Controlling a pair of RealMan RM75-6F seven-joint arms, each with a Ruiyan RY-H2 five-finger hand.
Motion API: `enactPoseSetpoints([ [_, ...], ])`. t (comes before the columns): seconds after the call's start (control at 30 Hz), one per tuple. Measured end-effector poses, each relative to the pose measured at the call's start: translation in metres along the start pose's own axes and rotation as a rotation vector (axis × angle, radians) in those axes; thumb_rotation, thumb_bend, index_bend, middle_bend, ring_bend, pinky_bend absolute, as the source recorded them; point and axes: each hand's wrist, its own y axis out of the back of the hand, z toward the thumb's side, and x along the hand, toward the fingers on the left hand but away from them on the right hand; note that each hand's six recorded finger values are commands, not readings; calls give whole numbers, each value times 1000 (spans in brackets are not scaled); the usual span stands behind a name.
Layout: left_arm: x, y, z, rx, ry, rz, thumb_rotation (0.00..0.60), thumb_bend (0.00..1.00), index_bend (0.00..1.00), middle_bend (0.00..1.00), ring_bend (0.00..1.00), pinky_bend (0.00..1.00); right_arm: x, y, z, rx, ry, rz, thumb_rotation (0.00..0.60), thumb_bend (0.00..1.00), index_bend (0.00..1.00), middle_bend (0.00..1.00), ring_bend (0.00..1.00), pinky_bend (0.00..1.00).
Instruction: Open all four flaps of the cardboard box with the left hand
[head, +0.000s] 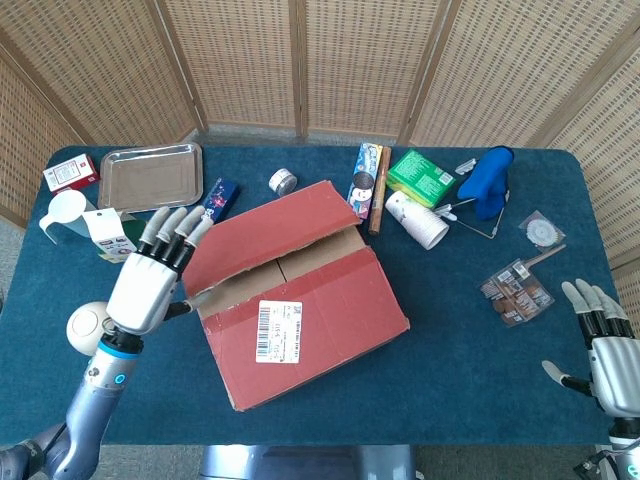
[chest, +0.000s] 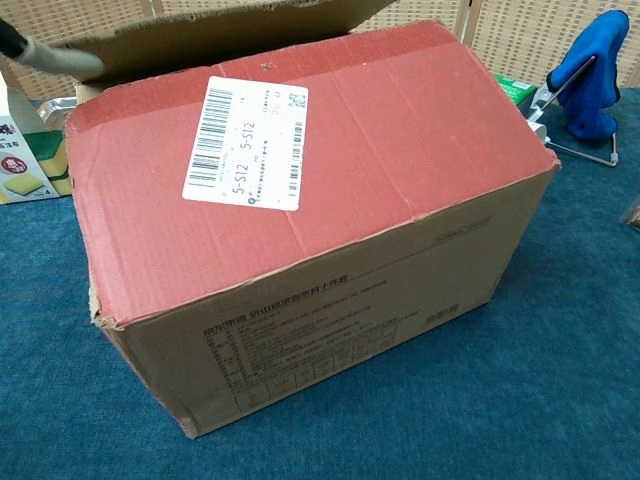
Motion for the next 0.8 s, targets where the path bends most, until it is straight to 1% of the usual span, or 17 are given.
enactPoseSetpoints([
  [0.13, 10, 11, -9, 10, 26, 29, 600, 88, 0, 0, 0, 0, 0, -2, 1, 1, 3, 10, 600, 0, 0, 0, 0, 123],
  [0.23, 23, 18, -15, 35, 35, 45, 600, 88, 0, 0, 0, 0, -1, -2, 0, -1, 1, 11, 600, 0, 0, 0, 0, 123],
  [0.43, 43, 31, -27, 91, 49, 83, 600, 87, 0, 0, 0, 0, -1, -3, -2, -3, -7, 14, 600, 0, 0, 0, 0, 124],
  [0.57, 55, 42, -40, 158, 57, 106, 600, 88, 0, 0, 0, 0, -2, -3, -2, -8, -8, 16, 600, 0, 0, 0, 0, 123],
  [0.8, 78, 45, -59, 228, 59, 95, 600, 88, 0, 0, 0, 0, -2, -3, -2, -46, -6, 35, 600, 0, 0, 0, 0, 123],
])
